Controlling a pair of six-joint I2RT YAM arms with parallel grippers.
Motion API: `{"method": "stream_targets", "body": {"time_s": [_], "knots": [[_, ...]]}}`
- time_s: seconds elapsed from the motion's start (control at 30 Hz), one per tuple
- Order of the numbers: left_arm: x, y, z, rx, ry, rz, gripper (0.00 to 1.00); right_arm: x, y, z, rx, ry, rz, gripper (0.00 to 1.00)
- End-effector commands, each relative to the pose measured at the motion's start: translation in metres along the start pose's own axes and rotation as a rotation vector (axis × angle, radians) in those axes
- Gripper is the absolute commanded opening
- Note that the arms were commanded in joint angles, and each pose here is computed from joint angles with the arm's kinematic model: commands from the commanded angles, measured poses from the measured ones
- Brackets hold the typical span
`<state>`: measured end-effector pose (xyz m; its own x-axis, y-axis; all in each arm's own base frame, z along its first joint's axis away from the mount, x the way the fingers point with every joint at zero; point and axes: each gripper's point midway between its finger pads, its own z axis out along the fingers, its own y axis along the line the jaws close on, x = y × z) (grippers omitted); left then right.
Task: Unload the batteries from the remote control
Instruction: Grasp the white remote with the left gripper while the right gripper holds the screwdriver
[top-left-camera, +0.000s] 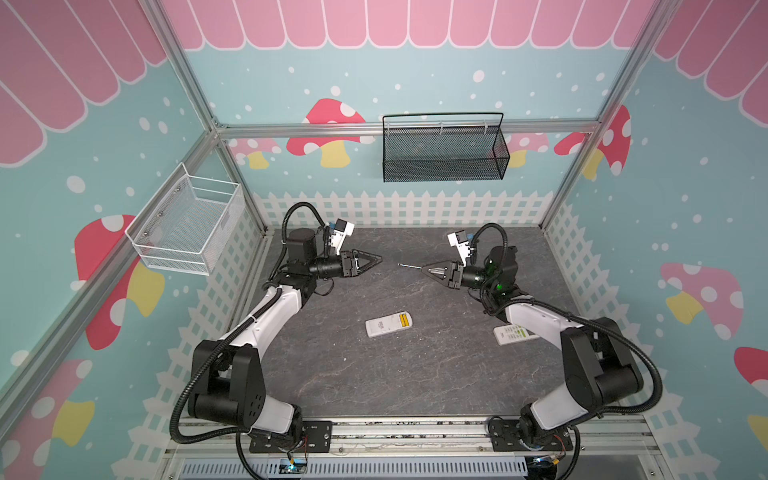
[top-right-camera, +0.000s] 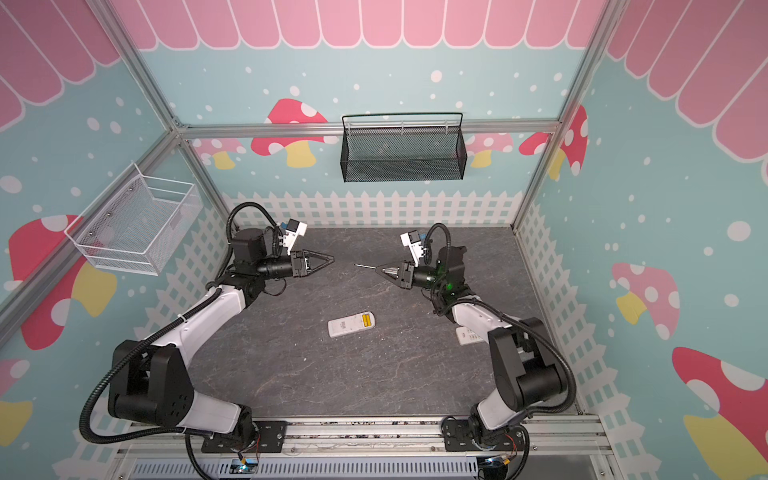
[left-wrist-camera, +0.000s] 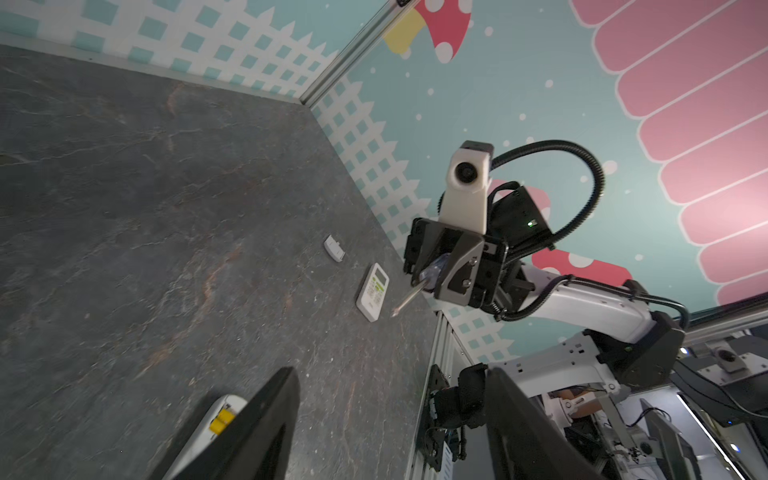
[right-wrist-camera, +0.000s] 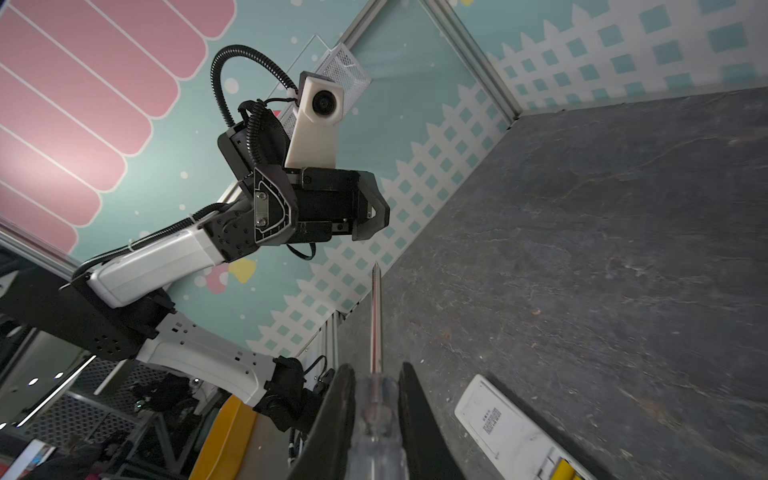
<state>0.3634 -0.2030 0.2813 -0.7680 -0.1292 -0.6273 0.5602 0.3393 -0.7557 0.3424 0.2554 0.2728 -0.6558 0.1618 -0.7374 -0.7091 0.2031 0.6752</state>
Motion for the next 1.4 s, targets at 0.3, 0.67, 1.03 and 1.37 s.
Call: {"method": "stream_targets", "body": {"time_s": [0.3, 0.67, 1.03, 1.37], "knots": [[0.064, 0.055, -0.022, -0.447, 0.307, 0.362, 0.98, 0.019, -0.017, -0.051, 0.346, 0.080, -0.264, 0.00], [0.121, 0.071, 0.017, -0.436, 0.589, 0.629, 1.00, 0.034, -0.026, -0.088, 0.575, 0.109, -0.471, 0.00], [0.159, 0.096, 0.076, -0.370, 0.723, 0.897, 1.00, 0.056, -0.029, -0.101, 0.611, 0.138, -0.539, 0.00], [0.181, 0.135, 0.103, -0.418, 0.847, 1.020, 1.00, 0.058, -0.026, -0.099, 0.588, 0.115, -0.556, 0.00]]}}
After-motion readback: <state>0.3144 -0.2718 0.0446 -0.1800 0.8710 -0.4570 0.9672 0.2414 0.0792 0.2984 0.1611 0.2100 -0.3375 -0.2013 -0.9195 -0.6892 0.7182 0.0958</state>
